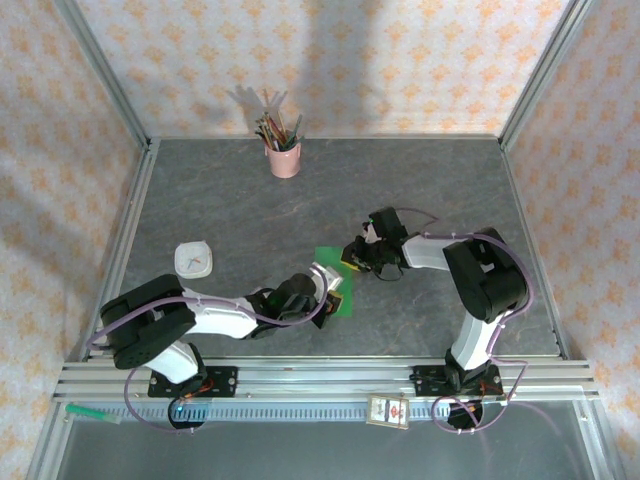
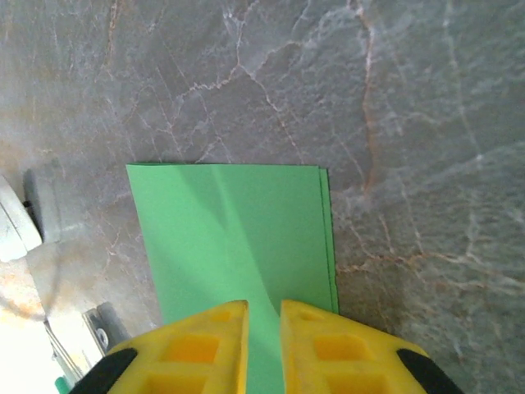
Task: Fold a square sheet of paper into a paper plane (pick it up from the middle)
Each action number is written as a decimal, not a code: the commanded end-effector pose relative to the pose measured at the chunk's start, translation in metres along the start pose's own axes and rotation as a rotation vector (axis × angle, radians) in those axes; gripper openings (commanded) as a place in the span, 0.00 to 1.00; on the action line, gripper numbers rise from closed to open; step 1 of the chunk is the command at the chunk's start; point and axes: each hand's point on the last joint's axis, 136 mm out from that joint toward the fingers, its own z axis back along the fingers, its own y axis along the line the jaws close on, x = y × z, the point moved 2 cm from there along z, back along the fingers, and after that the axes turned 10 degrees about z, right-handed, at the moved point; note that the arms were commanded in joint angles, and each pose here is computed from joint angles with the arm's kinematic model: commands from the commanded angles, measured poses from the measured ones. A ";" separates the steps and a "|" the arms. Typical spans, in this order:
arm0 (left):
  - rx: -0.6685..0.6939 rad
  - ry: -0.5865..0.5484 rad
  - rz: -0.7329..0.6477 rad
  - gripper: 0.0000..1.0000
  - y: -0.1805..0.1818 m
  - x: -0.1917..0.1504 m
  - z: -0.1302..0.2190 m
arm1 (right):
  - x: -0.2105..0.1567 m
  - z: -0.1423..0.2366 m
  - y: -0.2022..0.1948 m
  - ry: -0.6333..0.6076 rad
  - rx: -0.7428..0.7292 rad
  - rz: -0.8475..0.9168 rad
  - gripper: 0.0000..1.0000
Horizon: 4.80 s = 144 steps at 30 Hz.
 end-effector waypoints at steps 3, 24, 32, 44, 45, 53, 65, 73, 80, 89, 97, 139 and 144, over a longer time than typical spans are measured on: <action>-0.049 0.003 0.056 0.00 0.002 0.007 -0.005 | -0.009 -0.008 -0.026 0.038 -0.117 0.057 0.18; -0.029 0.009 0.184 0.00 0.048 0.024 -0.010 | -0.013 -0.008 -0.036 0.052 -0.167 0.090 0.16; 0.004 0.033 0.191 0.00 0.059 0.020 -0.014 | -0.013 -0.008 -0.036 0.054 -0.167 0.094 0.16; -0.018 0.032 0.212 0.00 0.056 0.017 -0.008 | -0.011 -0.007 -0.036 0.050 -0.172 0.094 0.16; -0.020 0.032 0.218 0.00 0.056 0.016 -0.007 | -0.012 -0.008 -0.036 0.051 -0.173 0.093 0.16; -0.018 0.021 0.227 0.00 0.057 0.015 -0.002 | -0.010 -0.007 -0.035 0.046 -0.169 0.092 0.17; 0.023 0.026 0.225 0.00 0.066 0.014 -0.003 | -0.011 -0.008 -0.036 0.049 -0.176 0.092 0.17; 0.032 0.034 0.227 0.00 0.070 0.015 -0.005 | -0.011 -0.008 -0.037 0.053 -0.175 0.092 0.17; 0.056 0.047 0.224 0.00 0.075 0.010 -0.006 | -0.011 -0.008 -0.037 0.052 -0.179 0.092 0.17; 0.070 0.064 0.227 0.00 0.079 0.006 -0.008 | -0.011 -0.008 -0.038 0.054 -0.181 0.093 0.16; 0.076 0.078 0.229 0.00 0.080 0.004 -0.010 | -0.011 -0.008 -0.038 0.054 -0.180 0.092 0.16; 0.155 0.150 0.243 0.00 0.093 -0.016 -0.006 | -0.002 -0.003 -0.024 0.032 -0.153 0.105 0.19; 0.161 0.168 0.244 0.00 0.093 -0.022 -0.006 | 0.008 0.000 -0.010 0.008 -0.117 0.117 0.20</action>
